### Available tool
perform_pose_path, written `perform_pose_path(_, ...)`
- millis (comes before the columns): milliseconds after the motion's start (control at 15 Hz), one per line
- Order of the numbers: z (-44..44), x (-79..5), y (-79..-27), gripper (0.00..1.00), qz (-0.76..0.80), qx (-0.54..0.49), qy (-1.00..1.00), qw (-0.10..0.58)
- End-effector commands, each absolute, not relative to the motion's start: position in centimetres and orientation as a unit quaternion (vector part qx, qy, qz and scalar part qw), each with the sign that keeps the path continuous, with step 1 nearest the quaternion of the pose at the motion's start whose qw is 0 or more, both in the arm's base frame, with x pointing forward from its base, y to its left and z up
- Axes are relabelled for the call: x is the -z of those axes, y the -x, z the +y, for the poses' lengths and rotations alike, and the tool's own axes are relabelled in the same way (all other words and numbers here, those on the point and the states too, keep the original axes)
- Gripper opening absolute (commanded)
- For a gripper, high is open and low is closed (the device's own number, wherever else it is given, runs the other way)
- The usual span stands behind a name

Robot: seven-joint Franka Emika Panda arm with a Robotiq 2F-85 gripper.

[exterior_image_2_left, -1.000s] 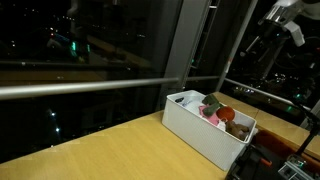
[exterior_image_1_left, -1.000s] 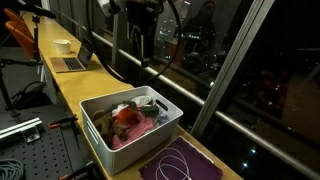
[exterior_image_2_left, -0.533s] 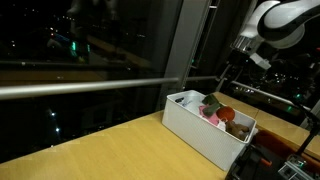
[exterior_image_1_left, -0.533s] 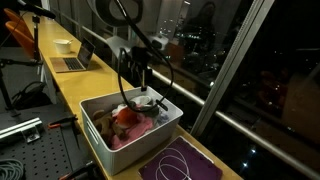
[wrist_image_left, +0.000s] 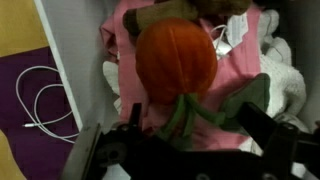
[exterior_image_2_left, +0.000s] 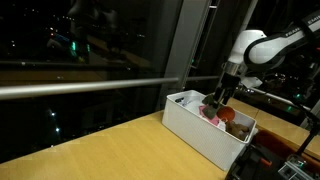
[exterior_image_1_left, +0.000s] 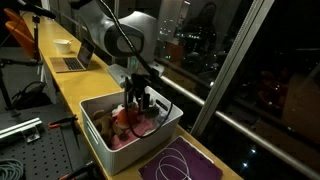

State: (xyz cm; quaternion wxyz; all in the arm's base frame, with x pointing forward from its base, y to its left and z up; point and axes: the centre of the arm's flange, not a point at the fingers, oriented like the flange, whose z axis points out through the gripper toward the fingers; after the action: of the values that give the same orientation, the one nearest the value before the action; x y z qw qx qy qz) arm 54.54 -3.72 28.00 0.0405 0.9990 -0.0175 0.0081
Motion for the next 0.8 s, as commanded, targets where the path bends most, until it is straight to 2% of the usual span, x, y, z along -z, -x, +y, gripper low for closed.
perform_pose_path(0, -3.7, -24.4, -53.8, 0.96, -0.014, 0.007, -0.999, 0.044)
perform_pose_path(67, -3.2, -23.1, -53.7, 0.74, -0.012, 0.015, -0.999, 0.036)
perform_pose_path(200, -2.5, -21.5, -53.3, 0.69, -0.009, 0.023, -0.999, 0.031)
perform_pose_path(400, -1.6, -21.0, -53.1, 0.45, -0.007, 0.031, -0.999, 0.022)
perform_pose_path(733, -1.9, -26.1, -52.4, 0.11, -0.013, 0.010, -1.000, 0.022)
